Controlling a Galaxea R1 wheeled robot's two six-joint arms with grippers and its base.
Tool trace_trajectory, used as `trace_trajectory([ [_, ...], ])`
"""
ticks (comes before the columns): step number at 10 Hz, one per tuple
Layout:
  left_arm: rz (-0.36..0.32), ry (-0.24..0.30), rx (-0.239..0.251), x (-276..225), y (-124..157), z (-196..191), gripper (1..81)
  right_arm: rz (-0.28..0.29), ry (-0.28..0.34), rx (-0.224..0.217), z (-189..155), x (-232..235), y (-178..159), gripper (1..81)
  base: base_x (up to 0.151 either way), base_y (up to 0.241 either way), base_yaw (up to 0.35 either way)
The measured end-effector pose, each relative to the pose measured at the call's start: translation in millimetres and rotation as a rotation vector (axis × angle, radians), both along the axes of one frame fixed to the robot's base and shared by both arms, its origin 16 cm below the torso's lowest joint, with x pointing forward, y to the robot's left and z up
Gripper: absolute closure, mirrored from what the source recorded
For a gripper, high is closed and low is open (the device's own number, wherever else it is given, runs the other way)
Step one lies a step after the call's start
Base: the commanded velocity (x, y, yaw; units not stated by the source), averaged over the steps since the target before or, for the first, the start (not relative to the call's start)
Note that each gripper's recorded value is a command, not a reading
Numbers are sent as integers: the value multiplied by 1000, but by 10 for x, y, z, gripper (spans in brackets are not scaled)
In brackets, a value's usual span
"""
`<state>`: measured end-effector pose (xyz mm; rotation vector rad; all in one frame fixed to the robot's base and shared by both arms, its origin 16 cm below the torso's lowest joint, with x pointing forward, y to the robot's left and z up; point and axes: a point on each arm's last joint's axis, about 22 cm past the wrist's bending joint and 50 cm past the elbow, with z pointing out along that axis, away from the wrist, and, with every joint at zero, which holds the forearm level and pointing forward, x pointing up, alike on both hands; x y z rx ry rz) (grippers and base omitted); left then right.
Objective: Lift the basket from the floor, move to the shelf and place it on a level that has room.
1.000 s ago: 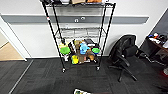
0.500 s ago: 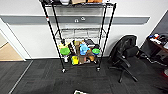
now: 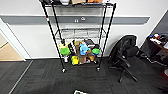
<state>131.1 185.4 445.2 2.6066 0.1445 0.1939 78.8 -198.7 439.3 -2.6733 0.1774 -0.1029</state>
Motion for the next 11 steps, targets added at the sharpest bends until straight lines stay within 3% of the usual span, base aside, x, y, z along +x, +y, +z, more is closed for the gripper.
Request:
trace_trajectory([
  [2,-6,29,33,-217,164,-48,10,-2,1,10,10,-7,76,10,0,0,0],
  [7,60,27,23,150,144,-1,10,-3,3,23,42,-37,189,10,0,0,0],
  [11,65,129,41,-176,238,-145,10,-1,84,-21,-124,-340,59,10,0,0,0],
])
